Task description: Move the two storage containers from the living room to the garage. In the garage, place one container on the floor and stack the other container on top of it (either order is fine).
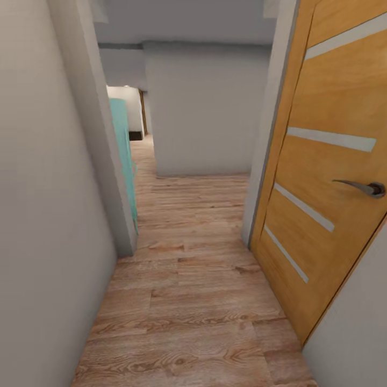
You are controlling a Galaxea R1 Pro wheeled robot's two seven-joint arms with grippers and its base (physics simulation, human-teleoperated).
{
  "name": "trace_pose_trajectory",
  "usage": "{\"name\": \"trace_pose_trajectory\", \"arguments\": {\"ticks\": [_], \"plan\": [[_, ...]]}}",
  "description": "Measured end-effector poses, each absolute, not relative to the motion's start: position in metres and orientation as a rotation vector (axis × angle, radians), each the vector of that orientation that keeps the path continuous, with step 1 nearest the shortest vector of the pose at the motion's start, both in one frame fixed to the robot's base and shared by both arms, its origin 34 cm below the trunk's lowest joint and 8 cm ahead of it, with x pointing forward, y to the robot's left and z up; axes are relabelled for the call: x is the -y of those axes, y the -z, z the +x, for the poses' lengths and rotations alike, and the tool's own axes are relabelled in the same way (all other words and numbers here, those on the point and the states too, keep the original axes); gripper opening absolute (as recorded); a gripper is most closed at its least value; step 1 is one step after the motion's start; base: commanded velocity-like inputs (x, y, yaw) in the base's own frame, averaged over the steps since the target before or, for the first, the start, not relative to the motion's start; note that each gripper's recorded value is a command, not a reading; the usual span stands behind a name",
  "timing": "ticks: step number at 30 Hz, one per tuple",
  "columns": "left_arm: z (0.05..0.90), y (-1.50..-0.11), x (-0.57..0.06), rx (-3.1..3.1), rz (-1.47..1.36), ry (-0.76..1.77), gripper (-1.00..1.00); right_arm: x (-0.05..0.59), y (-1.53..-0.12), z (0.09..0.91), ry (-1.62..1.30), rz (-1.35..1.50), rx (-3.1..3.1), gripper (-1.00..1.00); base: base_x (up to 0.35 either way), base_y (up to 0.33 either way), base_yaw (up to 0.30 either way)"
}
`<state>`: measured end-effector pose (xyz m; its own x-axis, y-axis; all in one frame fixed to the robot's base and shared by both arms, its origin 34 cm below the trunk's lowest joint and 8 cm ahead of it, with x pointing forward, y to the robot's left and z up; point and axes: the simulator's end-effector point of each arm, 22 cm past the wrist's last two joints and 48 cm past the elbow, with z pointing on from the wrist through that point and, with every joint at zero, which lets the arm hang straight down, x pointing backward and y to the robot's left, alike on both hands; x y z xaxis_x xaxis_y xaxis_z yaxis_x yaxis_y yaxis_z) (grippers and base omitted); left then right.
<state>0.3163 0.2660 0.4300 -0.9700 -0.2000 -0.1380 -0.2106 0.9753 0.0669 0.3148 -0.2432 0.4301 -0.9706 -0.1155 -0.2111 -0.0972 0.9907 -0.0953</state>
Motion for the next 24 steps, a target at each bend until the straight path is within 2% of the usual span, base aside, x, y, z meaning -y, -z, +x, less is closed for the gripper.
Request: {"name": "trace_pose_trajectory", "arguments": {"ticks": [7, 24], "plan": [[0.3158, -0.4299, -0.2659, -2.993, -0.312, -0.123, 1.00, 0.2440, -0.4301, 0.3150, 0.125, -0.157, -2.916, 1.00, 0.321, 0.000, 0.211], [0.3156, -0.4299, -0.2658, -2.994, -0.318, -0.122, 1.00, 0.2445, -0.4301, 0.3147, 0.126, -0.152, -2.917, 1.00, 0.321, 0.000, 0.006]]}}
